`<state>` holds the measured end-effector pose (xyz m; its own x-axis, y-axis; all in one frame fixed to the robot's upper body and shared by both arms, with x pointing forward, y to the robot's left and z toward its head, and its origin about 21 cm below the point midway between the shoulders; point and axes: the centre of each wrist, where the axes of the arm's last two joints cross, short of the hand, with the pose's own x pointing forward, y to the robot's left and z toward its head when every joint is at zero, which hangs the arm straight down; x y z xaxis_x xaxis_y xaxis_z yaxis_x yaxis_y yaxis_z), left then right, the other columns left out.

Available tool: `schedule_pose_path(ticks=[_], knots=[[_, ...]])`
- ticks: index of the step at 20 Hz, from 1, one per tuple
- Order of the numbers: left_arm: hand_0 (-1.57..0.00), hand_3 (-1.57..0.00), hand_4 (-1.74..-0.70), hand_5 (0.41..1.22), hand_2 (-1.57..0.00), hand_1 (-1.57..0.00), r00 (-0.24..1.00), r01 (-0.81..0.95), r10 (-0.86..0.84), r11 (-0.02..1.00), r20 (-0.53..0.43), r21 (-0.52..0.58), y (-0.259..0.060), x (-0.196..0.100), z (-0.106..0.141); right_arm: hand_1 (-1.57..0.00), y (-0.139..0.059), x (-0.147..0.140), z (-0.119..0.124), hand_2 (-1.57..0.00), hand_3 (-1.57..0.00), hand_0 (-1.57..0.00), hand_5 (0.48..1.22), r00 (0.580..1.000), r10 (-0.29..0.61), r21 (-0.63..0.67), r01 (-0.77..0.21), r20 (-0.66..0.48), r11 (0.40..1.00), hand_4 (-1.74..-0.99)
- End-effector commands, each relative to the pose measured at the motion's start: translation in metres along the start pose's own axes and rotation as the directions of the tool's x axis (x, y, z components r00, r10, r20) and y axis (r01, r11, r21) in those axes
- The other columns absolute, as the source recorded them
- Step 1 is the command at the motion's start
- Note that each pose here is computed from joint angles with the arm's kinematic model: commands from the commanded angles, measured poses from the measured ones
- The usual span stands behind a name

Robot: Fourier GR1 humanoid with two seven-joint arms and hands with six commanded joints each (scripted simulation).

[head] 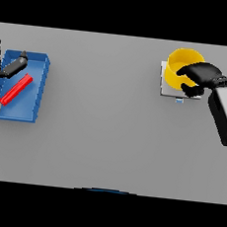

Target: Pick up the red beaker and tilt it to pour out 1 green nut into yellow bowl. Pick up the yellow bowl and place it on the metallic measuring scale.

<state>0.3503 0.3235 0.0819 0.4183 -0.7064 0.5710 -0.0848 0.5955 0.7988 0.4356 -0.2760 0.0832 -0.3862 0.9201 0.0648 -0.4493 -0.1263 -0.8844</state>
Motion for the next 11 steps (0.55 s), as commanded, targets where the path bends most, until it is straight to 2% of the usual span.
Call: schedule_pose_path(ticks=[1, 5, 11], knots=[[0.0, 0.0, -0.72, 0.664, 0.0, 0.0, 1.0, 0.002, -0.002, 1.0, 0.002, 0.005, 0.0012, 0.0002, 0.0003, -0.18, 0.0, 0.0006, -0.0007, -0.24, -0.43, -0.21, 0.876, 1.0, -0.003, 0.0, 0.003, 0.005, 1.0, -1.552], [0.0, 0.0, -0.73, 0.665, 0.0, 0.0, 1.0, 0.001, -0.002, 1.0, 0.014, 0.021, 0.0046, -0.0023, 0.0032, -0.07, 0.0017, -0.0003, -0.0023, -0.1, -0.3, -0.08, 0.809, 1.0, -0.023, -0.018, 0.023, 0.01, 1.0, -1.53], [0.0, 0.0, -0.73, 0.665, 0.0, 0.0, 1.0, 0.007, -0.007, 1.0, 0.002, 0.015, 0.0024, -0.0038, 0.0006, -0.02, 0.0063, -0.0024, -0.0047, -0.03, -0.15, -0.02, 0.738, 0.998, -0.048, 0.014, 0.049, -0.044, 0.999, -1.478]])
